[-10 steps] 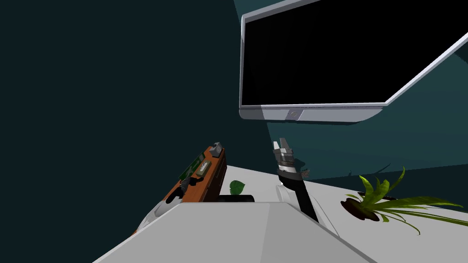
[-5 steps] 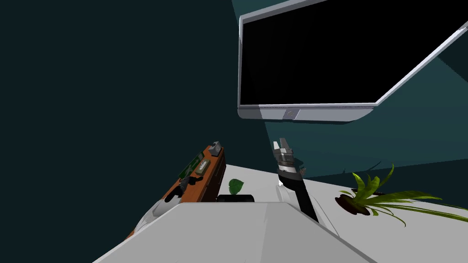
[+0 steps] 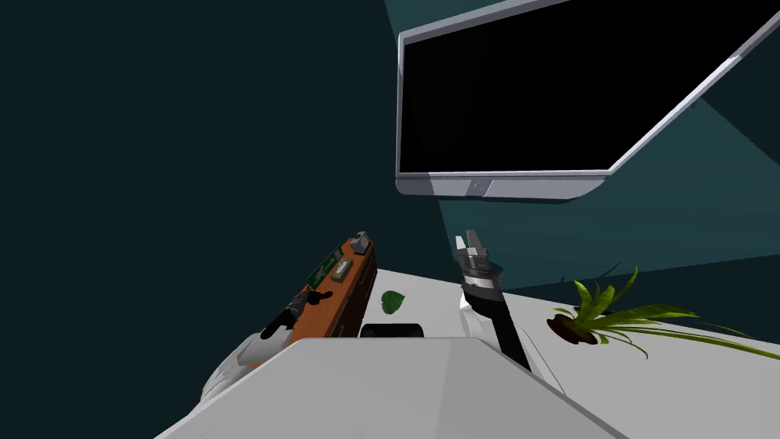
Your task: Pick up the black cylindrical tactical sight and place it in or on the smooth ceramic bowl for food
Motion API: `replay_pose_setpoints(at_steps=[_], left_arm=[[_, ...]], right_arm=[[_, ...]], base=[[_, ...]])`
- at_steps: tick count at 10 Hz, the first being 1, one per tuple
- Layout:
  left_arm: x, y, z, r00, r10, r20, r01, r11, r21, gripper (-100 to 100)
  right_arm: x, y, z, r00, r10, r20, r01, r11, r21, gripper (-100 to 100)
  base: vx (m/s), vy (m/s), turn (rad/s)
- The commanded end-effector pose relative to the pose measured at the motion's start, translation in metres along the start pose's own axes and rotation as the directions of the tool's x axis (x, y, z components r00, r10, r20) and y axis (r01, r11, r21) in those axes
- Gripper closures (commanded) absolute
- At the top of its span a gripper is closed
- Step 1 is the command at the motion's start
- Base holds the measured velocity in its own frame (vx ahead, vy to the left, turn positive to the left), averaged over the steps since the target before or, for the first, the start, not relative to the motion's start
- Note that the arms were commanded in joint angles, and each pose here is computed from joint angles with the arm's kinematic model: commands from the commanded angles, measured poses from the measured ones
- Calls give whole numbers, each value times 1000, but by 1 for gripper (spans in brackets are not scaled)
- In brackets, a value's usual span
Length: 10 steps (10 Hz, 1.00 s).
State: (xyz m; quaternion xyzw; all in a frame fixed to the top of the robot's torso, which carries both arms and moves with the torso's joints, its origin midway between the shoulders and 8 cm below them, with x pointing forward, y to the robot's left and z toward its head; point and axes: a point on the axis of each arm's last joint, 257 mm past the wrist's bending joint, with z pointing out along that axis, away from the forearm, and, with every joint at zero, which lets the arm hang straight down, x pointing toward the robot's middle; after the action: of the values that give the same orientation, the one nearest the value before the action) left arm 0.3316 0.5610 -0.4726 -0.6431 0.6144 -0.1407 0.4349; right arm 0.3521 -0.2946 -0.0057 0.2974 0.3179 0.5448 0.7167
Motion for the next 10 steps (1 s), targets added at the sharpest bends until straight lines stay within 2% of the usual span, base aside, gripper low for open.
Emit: replay_pose_setpoints(at_steps=[1,2,5,8,10], left_arm=[[-12,-9,-4,1000,-8,7,7,1000,23,100],[-27,-18,-10,1000,-18,14,17,999,50,100],[-46,-34,-20,999,-33,15,32,995,92,100],[-59,-50,-33,999,-45,3,44,991,130,100],[-62,-55,-37,999,-47,-4,47,989,142,100]], right_arm=[[0,0,0,1000,0,0,0,1000,0,0],[0,0,0,1000,0,0,0,1000,0,0],[0,0,0,1000,0,0,0,1000,0,0],[0,0,0,1000,0,0,0,1000,0,0],[0,0,0,1000,0,0,0,1000,0,0]], base=[[-112,-3,-16],[-175,1,-43],[-202,31,-22],[-137,32,-25],[-77,14,-10]])
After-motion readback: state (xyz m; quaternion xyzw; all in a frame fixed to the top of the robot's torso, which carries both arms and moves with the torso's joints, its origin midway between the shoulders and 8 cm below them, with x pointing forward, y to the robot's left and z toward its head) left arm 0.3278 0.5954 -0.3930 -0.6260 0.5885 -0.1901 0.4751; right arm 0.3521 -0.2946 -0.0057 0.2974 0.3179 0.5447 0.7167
